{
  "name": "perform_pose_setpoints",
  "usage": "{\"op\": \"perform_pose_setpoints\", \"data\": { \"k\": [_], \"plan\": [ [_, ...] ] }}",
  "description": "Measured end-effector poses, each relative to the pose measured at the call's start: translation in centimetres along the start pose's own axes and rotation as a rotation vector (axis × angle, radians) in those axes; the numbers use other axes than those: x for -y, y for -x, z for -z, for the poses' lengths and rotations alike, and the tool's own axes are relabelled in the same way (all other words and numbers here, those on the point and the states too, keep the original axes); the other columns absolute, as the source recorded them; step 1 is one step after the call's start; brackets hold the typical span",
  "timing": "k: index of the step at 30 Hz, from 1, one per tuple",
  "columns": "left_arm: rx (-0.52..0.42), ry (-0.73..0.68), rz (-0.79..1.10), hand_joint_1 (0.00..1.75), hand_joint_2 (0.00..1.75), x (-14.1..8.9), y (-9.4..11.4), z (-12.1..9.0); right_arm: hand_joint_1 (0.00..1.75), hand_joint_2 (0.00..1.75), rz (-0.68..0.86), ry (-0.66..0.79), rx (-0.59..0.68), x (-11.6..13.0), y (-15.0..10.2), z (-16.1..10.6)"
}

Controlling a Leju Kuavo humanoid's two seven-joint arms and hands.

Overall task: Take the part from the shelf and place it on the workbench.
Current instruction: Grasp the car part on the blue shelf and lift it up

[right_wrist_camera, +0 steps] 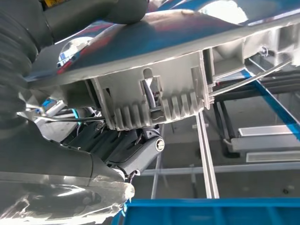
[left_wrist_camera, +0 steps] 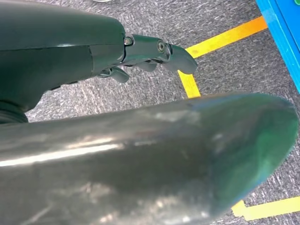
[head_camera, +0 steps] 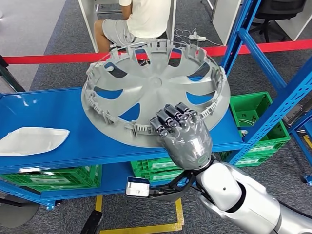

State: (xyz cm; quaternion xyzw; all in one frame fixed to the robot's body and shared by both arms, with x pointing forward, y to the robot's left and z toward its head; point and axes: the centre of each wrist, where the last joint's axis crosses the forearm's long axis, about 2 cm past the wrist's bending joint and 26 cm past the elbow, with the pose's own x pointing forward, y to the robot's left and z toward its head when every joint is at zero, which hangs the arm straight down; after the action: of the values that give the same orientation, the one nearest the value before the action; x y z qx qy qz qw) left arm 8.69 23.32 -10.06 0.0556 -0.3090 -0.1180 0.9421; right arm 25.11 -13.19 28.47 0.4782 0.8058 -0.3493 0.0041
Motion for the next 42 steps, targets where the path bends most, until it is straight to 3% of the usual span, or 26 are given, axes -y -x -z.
{"op": "perform_pose_setpoints", "data": {
  "k": [42],
  "plan": [
    [-0.009, 0.000, -0.008, 0.00, 0.00, 0.0, 0.2, -0.1, 1.75, 1.75, 0.072, -0.070, -0.039, -1.0, -1.4, -1.7]
  ]
}}
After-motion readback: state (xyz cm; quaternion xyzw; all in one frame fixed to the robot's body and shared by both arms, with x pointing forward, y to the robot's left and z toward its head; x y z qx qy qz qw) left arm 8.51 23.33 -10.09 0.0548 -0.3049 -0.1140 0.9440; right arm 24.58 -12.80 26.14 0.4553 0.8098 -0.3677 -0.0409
